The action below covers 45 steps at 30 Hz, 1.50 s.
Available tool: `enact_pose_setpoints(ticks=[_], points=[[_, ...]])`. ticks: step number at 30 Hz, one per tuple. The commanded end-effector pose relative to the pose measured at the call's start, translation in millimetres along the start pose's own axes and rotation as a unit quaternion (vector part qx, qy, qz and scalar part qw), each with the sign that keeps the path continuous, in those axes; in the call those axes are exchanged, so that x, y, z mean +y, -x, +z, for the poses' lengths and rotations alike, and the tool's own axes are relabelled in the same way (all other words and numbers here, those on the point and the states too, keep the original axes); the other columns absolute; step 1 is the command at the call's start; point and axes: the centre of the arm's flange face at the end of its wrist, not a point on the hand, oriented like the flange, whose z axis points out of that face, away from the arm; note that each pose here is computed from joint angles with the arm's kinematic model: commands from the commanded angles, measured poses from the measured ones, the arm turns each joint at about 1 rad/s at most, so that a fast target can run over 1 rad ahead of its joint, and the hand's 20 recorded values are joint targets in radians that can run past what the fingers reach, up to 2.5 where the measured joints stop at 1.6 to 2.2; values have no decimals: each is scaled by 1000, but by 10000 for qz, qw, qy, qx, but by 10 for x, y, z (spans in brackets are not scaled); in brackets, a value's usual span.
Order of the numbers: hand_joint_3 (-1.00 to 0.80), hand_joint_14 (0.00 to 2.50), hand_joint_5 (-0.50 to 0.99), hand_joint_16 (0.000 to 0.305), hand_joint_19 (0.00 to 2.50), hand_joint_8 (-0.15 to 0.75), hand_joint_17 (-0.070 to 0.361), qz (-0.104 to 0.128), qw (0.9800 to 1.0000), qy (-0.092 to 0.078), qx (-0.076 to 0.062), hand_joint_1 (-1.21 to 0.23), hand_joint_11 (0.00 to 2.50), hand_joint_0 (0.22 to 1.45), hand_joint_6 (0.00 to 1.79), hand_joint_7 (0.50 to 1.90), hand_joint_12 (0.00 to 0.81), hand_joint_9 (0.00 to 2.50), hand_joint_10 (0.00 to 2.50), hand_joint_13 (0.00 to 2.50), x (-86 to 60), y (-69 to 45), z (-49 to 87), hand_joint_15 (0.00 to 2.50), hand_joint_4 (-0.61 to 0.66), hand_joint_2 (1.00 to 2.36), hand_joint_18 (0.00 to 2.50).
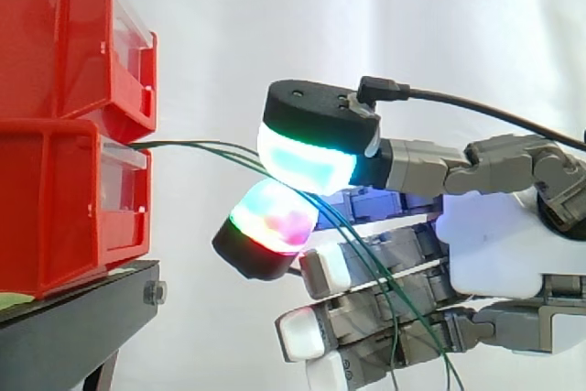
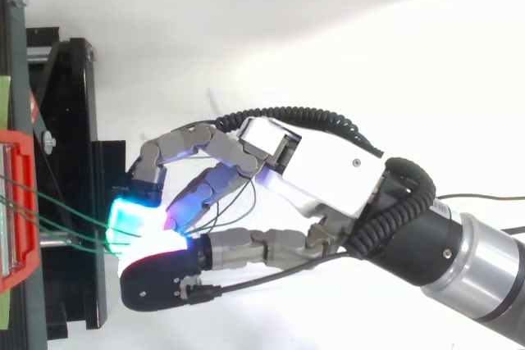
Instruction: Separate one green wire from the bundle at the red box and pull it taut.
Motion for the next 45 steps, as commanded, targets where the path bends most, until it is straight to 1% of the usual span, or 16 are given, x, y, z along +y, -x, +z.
enact_pose_setpoints(ticks=[1,3,8,10,15,16,17,19,21,25,26,31,34,40,42,45], points=[[-472,19,-200,45,362,280,102,-15,10000,-14,-1,-833,953,748,909,1017,339,1156,23,1027,-3,5,-1,529,-31,1002,846],[-500,19,-201,45,364,276,101,-15,10000,-14,-1,-824,953,760,909,1018,337,1156,22,1026,-3,5,-1,522,-20,1000,844],[-500,19,-194,45,376,273,101,-15,10000,-14,-1,-803,944,689,899,1008,337,1166,22,1031,-3,-3,-7,534,71,1000,843],[-500,19,-189,45,397,277,102,-9,10000,-9,6,-726,936,586,897,1012,346,1194,21,1052,4,-16,-11,536,101,1000,857],[-500,18,-184,52,391,306,117,-14,10000,-14,7,-583,939,489,891,996,380,1236,17,1096,-2,-13,-13,532,136,1000,920],[-500,19,-184,52,389,309,118,-9,10000,-9,6,-570,936,486,890,996,383,1237,21,1097,4,-16,-11,529,138,1000,924],[-500,17,-183,53,396,315,120,-14,10000,-14,7,-500,931,482,888,994,391,1247,20,1111,-2,-13,-13,529,141,1000,933],[-500,17,-184,52,404,310,118,-14,10000,-13,14,-478,933,501,885,1002,383,1250,20,1107,-2,-15,-13,532,138,1000,933],[-500,18,-185,48,438,293,108,-9,10000,-8,14,-443,944,586,877,1035,369,1249,21,1098,5,-17,-11,545,113,1000,905],[-396,20,-182,48,438,294,107,-9,10000,-8,14,-494,947,612,876,1062,366,1252,24,1101,5,-17,-11,546,102,1009,904],[-311,19,-183,48,440,296,108,-9,10000,-8,14,-533,949,604,878,1065,371,1238,23,1101,5,-17,-11,548,91,1014,906],[-198,18,-190,50,423,306,113,-1,10000,-8,14,-637,950,603,887,1049,381,1197,22,1091,5,-17,-11,541,115,1017,914],[-195,19,-197,49,432,304,111,-9,10000,-9,6,-709,951,614,889,1053,369,1180,22,1072,4,-16,-11,550,120,1019,896],[-255,21,-206,49,432,294,110,-9,10000,-9,6,-756,966,634,894,1026,364,1143,21,1060,4,-16,-11,552,116,1016,886],[-308,21,-208,49,430,293,110,-9,10000,-9,6,-757,952,636,895,1011,360,1143,21,1060,4,-16,-11,551,122,1014,884],[-380,19,-207,49,432,286,109,-1,10000,-9,6,-697,943,617,896,1000,360,1143,21,1066,4,-16,-11,550,130,1010,886]])
